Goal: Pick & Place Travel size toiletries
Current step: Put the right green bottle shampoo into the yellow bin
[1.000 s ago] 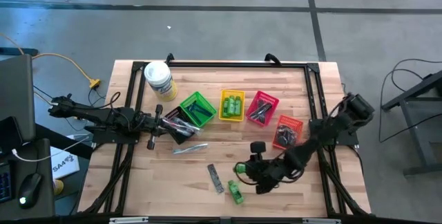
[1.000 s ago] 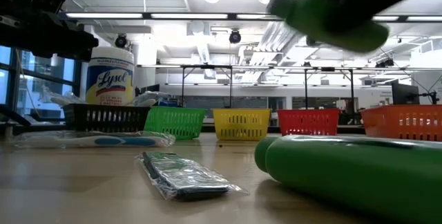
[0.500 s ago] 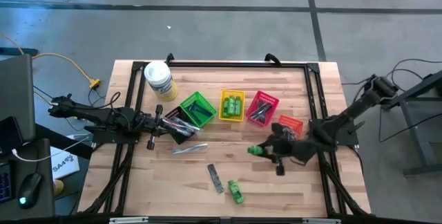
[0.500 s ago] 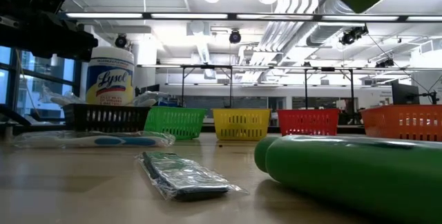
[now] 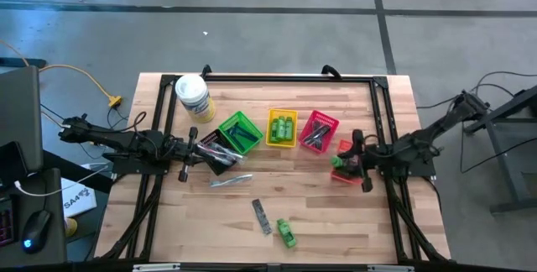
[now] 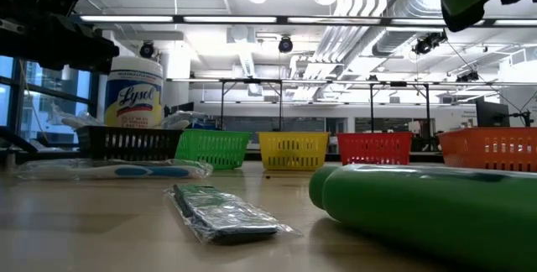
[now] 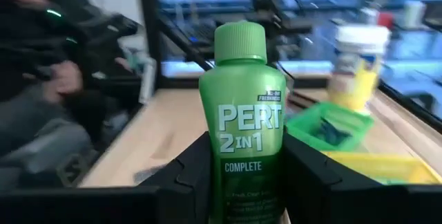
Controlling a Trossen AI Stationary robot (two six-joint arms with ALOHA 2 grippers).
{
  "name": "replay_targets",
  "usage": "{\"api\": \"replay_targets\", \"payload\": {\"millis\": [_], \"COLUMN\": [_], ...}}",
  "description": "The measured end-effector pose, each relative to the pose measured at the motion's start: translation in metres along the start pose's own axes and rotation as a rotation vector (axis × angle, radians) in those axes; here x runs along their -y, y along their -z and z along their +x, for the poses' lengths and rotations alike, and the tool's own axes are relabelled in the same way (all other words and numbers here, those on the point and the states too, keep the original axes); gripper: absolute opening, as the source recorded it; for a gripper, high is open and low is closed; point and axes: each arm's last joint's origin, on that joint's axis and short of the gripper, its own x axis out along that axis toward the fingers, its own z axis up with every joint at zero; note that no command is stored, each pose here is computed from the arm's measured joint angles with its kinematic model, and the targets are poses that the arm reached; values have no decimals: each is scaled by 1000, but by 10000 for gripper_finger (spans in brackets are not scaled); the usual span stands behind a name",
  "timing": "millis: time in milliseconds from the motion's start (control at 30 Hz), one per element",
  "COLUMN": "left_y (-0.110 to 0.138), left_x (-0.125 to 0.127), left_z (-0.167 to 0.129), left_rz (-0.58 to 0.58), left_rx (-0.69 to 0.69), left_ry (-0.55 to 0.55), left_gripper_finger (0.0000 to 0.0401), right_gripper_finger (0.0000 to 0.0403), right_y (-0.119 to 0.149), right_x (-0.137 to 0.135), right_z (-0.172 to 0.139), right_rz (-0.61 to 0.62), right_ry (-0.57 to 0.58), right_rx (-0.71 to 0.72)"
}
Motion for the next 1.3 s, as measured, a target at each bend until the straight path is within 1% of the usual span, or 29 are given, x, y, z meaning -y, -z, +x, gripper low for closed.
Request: {"api": "replay_targets", "payload": {"millis": [67,133,267,333,467,667,800,967,1033,1100,1300], "left_y": [0,-1,0,0,0,0,0,0,0,0,0], "left_x": [0,0,0,0,0,0,0,0,0,0,0], "left_z": [0,0,0,0,0,0,0,0,0,0,0], "left_rz": [3,5,4,1,0,0,0,0,0,0,0], "left_rx": [1,5,3,1,0,-1,-2,-2,-2,-2,-2], "left_ry": [0,-1,-1,-2,-2,-1,-1,0,0,0,0], "left_gripper_finger": [0,0,0,0,0,0,0,0,0,0,0], "right_gripper_finger": [121,118,120,121,118,120,117,121,119,116,122], "right_y": [-1,-2,2,5,12,21,29,39,43,44,44], "right_x": [6,13,26,31,38,43,45,45,46,46,46], "right_z": [-7,-13,-23,-27,-33,-38,-40,-37,-36,-36,-36], "right_rz": [-7,-10,-12,-7,-1,14,17,19,20,20,21], "right_ry": [-55,-75,-29,-25,-23,15,22,25,47,66,65], "right_rx": [42,87,139,162,210,267,287,278,269,257,261]}}
